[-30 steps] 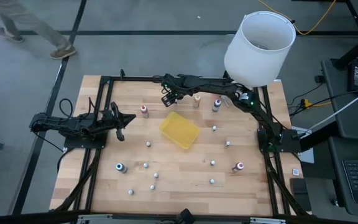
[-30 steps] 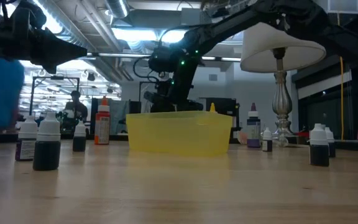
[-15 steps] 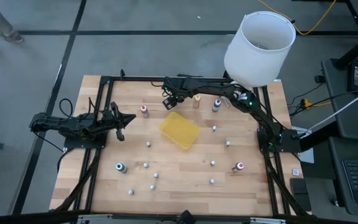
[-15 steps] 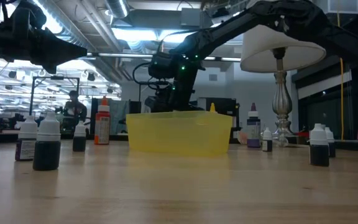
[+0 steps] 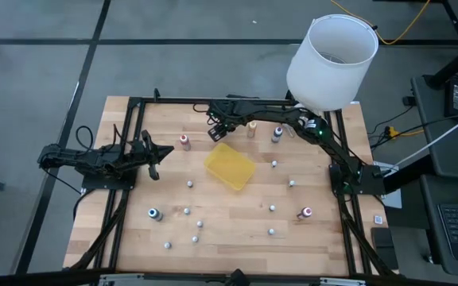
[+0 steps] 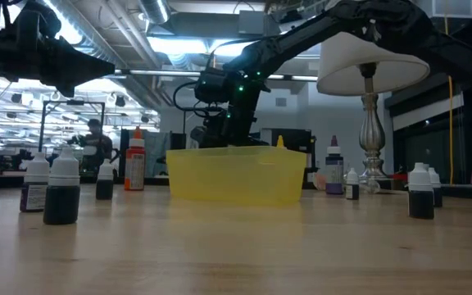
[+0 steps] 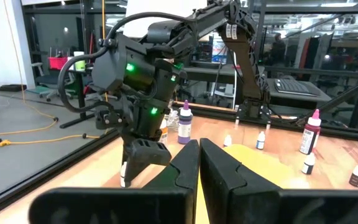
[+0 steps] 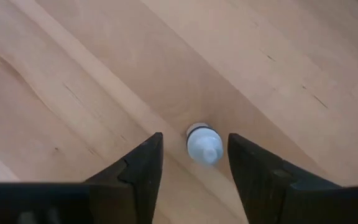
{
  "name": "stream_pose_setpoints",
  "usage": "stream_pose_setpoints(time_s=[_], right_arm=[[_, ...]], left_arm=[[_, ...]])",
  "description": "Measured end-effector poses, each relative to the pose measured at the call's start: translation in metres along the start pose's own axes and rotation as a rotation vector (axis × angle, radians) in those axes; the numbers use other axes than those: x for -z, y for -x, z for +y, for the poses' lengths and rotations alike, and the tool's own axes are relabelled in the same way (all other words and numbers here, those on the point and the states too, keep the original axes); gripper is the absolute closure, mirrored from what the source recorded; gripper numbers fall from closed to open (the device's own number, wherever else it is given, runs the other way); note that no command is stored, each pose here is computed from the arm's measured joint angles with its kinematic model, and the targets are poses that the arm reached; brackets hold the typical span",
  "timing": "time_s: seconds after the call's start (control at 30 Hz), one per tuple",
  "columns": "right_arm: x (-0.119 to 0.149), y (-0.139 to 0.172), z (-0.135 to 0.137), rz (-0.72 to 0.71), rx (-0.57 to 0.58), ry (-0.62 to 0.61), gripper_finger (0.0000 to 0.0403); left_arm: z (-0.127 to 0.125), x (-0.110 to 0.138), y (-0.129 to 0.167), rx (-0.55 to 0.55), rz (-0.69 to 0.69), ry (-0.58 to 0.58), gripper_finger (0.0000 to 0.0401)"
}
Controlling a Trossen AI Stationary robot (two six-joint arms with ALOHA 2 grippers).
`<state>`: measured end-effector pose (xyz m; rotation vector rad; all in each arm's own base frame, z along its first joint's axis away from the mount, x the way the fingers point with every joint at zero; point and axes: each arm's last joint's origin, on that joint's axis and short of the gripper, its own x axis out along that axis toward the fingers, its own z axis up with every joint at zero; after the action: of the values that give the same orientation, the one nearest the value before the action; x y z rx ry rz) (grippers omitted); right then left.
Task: Pick & Place food coloring
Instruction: Put the small black food coloring bottle into the yellow bin
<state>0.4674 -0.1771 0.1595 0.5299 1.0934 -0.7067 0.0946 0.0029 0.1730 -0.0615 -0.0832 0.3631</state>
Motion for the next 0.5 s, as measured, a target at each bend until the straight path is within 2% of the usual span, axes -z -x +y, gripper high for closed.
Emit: stream_pose_setpoints(time_s=[0.33, 0.5], right_arm=[[-0.0004, 0.0, -0.0007, -0.013, 0.024, 0.006, 0.0307], [-0.0005, 0.0001, -0.0006, -0.013, 0.024, 0.051, 0.034]], left_arm=[[0.0, -0.0001, 0.0, 0.0, 0.0, 0.0, 0.0392], [0.0, -0.0001, 0.0, 0.0, 0.0, 0.0, 0.0391]])
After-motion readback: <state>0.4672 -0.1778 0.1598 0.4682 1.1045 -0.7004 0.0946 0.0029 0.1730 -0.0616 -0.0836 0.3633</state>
